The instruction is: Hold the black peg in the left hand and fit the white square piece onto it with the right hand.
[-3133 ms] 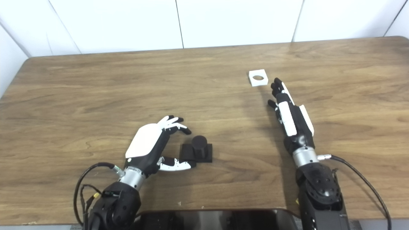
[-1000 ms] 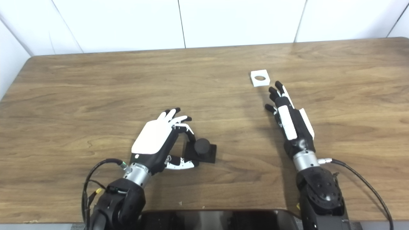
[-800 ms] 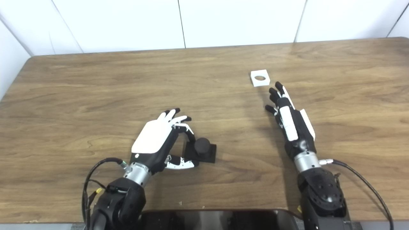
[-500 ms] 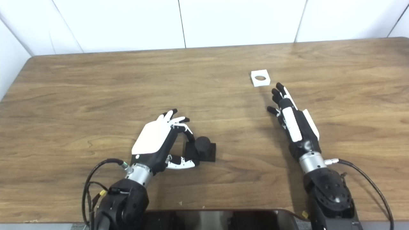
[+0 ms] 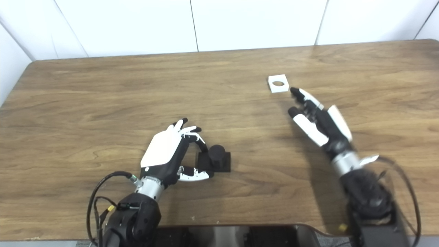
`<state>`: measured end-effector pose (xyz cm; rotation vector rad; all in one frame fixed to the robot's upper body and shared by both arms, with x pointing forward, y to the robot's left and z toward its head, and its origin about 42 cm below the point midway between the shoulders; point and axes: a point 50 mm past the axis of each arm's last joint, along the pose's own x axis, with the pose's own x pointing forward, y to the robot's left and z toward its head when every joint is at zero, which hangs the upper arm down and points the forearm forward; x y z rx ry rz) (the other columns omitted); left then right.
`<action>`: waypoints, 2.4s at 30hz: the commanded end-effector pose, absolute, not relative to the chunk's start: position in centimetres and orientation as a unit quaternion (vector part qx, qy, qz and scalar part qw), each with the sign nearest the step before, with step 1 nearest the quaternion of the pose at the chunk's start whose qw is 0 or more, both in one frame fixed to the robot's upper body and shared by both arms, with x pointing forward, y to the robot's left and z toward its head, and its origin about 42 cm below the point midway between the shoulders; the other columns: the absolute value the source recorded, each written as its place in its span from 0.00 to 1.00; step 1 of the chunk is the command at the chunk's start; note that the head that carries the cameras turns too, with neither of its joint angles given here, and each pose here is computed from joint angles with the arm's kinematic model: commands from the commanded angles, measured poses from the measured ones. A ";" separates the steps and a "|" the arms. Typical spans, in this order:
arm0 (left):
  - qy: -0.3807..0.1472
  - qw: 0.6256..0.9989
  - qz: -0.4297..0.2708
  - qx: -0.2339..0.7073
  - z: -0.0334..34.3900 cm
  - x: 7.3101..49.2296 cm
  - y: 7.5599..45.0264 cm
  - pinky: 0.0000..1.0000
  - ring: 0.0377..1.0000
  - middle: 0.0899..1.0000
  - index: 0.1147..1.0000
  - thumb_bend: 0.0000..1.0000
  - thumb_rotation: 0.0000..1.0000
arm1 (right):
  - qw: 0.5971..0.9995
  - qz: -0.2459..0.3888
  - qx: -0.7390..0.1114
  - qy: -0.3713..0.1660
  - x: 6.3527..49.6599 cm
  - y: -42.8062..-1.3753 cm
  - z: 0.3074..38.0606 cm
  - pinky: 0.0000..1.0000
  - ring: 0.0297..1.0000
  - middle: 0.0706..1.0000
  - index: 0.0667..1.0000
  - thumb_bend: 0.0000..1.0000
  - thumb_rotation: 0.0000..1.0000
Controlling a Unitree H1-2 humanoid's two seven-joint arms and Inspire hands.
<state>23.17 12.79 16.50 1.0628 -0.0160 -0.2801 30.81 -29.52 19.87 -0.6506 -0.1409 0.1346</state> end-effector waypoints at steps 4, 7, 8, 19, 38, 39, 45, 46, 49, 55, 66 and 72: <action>0.027 0.842 -0.149 0.517 14.7 22.5 12.8 1.00 1.00 0.86 0.42 0.52 0.08 | 0.883 0.080 -0.433 -0.163 35.0 -28.7 27.2 1.00 1.00 0.95 0.78 0.79 0.38; 0.032 0.845 -0.146 0.514 14.6 22.3 12.7 1.00 1.00 0.86 0.42 0.52 0.08 | 0.859 0.094 -0.474 -0.168 37.1 -28.6 28.6 0.96 1.00 0.95 0.75 0.82 0.33; 0.033 0.845 -0.145 0.513 14.6 22.3 12.7 1.00 1.00 0.86 0.42 0.52 0.08 | 0.854 0.098 -0.483 -0.168 37.6 -28.7 28.9 0.95 1.00 0.95 0.75 0.83 0.32; 0.032 0.848 -0.139 0.511 14.5 22.3 13.0 1.00 1.00 0.86 0.42 0.52 0.07 | 0.809 0.124 -0.557 -0.140 42.3 -27.6 29.6 1.00 1.00 0.94 0.69 0.94 0.20; 0.025 0.847 -0.139 0.513 14.7 22.5 14.0 1.00 1.00 0.87 0.42 0.52 0.07 | 0.785 0.138 -0.593 -0.112 47.1 -25.5 29.2 1.00 1.00 0.94 0.68 0.90 0.22; 0.024 0.846 -0.139 0.514 14.7 22.5 14.0 1.00 1.00 0.87 0.42 0.52 0.07 | 0.785 0.138 -0.594 -0.110 47.4 -25.5 29.1 0.99 1.00 0.94 0.68 0.90 0.23; 0.022 0.842 -0.141 0.520 14.8 22.6 14.0 1.00 1.00 0.87 0.42 0.52 0.07 | 0.782 0.138 -0.599 -0.103 48.6 -25.2 28.7 0.97 1.00 0.94 0.67 0.89 0.24; 0.021 0.842 -0.141 0.520 14.8 22.6 14.1 1.00 1.00 0.87 0.42 0.52 0.07 | 0.782 0.138 -0.599 -0.101 48.7 -25.2 28.6 0.97 1.00 0.94 0.67 0.89 0.24; 0.020 0.844 -0.140 0.518 14.8 22.5 14.1 1.00 1.00 0.87 0.42 0.52 0.07 | 0.782 0.137 -0.600 -0.096 49.2 -25.1 28.3 0.96 1.00 0.94 0.68 0.88 0.24; 0.018 0.845 -0.141 0.516 14.8 22.5 14.2 1.00 1.00 0.87 0.42 0.52 0.07 | 0.778 0.138 -0.606 -0.087 49.9 -25.1 27.9 0.95 1.00 0.93 0.69 0.88 0.25; 0.020 0.846 -0.138 0.514 14.9 22.5 14.2 1.00 1.00 0.88 0.42 0.52 0.07 | 0.770 0.143 -0.618 -0.067 50.9 -25.7 27.3 0.95 1.00 0.93 0.69 0.89 0.25; 0.019 0.846 -0.138 0.514 14.9 22.6 14.2 1.00 1.00 0.88 0.42 0.52 0.07 | 0.767 0.146 -0.622 -0.056 51.1 -26.2 26.9 0.94 1.00 0.93 0.68 0.89 0.25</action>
